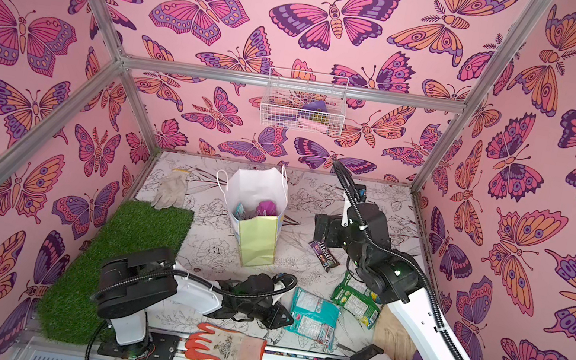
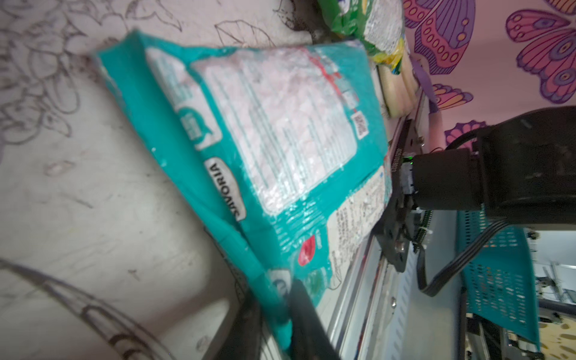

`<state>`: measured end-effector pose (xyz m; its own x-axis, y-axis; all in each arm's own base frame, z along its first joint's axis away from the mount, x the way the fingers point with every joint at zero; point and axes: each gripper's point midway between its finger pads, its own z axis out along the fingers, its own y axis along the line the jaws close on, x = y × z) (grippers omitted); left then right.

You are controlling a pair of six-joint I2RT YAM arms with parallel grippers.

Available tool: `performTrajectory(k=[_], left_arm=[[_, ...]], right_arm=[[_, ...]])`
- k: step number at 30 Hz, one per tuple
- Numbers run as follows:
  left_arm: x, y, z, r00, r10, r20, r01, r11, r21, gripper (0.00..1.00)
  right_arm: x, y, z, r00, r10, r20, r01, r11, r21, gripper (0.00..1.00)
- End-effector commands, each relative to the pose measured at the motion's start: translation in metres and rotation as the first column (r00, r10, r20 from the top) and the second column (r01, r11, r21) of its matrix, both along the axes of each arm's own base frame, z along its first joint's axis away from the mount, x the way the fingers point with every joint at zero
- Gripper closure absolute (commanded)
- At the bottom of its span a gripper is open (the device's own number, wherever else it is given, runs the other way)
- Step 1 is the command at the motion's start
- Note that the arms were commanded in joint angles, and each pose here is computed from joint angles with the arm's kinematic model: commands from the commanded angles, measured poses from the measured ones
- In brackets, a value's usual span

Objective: Place the snacks into the paper bag
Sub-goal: Pick up the snack from the bottom-center of the table.

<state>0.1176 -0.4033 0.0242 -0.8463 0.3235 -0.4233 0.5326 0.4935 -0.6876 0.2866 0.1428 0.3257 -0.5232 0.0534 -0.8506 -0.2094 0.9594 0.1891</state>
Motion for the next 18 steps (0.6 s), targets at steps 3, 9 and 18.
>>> performTrajectory(k=[3,9,18], left_arm=[[0.002,0.010,-0.007,0.999,0.011,0.040,-0.013,0.999,0.035,1.00],[0.009,0.013,0.015,0.993,0.026,0.115,-0.028,1.000,0.010,1.00],[0.016,0.015,0.052,0.977,0.033,0.209,-0.028,0.999,-0.027,1.00]], right_arm=[[0.000,-0.008,0.004,0.999,-0.030,0.015,0.030,0.999,0.014,0.01],[-0.003,-0.013,0.000,0.999,-0.048,0.015,0.048,0.999,0.011,0.01],[-0.008,-0.027,-0.012,0.995,-0.097,0.005,0.097,0.995,0.003,0.01]])
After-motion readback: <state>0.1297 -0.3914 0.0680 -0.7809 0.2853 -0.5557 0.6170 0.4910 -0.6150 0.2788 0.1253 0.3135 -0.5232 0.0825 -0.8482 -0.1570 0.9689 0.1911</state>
